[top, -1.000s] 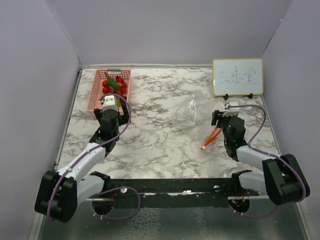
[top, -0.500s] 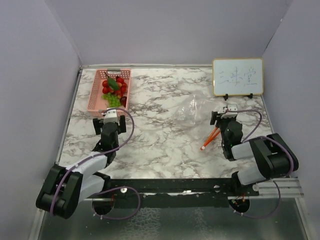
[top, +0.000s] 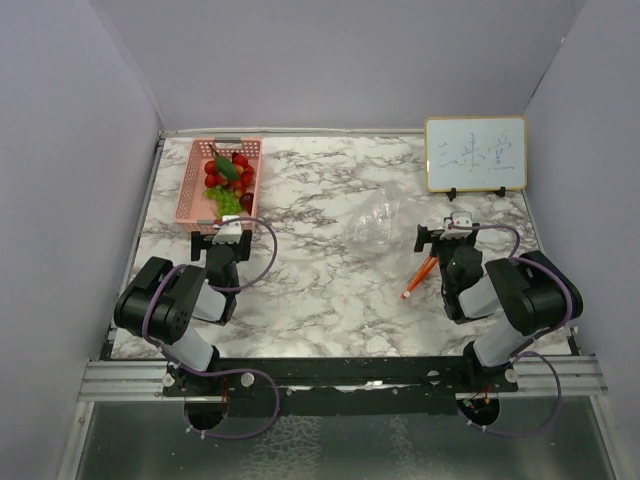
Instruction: Open the zip-top bag and remove the fake food
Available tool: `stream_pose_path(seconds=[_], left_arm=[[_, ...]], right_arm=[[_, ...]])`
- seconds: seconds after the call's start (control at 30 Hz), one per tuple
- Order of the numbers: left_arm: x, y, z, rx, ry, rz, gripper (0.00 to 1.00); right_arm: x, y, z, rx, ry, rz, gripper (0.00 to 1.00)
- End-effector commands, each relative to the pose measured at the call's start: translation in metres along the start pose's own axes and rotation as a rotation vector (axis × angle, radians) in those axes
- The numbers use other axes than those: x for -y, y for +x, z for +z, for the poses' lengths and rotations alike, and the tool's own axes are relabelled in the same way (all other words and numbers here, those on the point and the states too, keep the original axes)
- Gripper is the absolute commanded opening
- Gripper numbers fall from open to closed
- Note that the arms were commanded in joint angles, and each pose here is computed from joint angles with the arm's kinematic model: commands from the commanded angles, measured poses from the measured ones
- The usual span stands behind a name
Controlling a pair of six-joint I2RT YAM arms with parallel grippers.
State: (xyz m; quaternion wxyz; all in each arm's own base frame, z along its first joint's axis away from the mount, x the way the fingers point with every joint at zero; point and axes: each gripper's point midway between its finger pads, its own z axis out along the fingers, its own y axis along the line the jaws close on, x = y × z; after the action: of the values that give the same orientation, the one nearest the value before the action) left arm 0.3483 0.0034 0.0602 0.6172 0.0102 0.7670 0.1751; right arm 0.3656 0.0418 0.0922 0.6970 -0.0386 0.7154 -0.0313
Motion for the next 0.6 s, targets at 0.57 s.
stream_pose_path(seconds=[0.57], left_arm=[[-0.024,-0.014,0.035,0.051,0.016,-0.218,0.92]], right_arm=[[0.003,-0.017,0.007,0.066,0.014,0.002,0.99]])
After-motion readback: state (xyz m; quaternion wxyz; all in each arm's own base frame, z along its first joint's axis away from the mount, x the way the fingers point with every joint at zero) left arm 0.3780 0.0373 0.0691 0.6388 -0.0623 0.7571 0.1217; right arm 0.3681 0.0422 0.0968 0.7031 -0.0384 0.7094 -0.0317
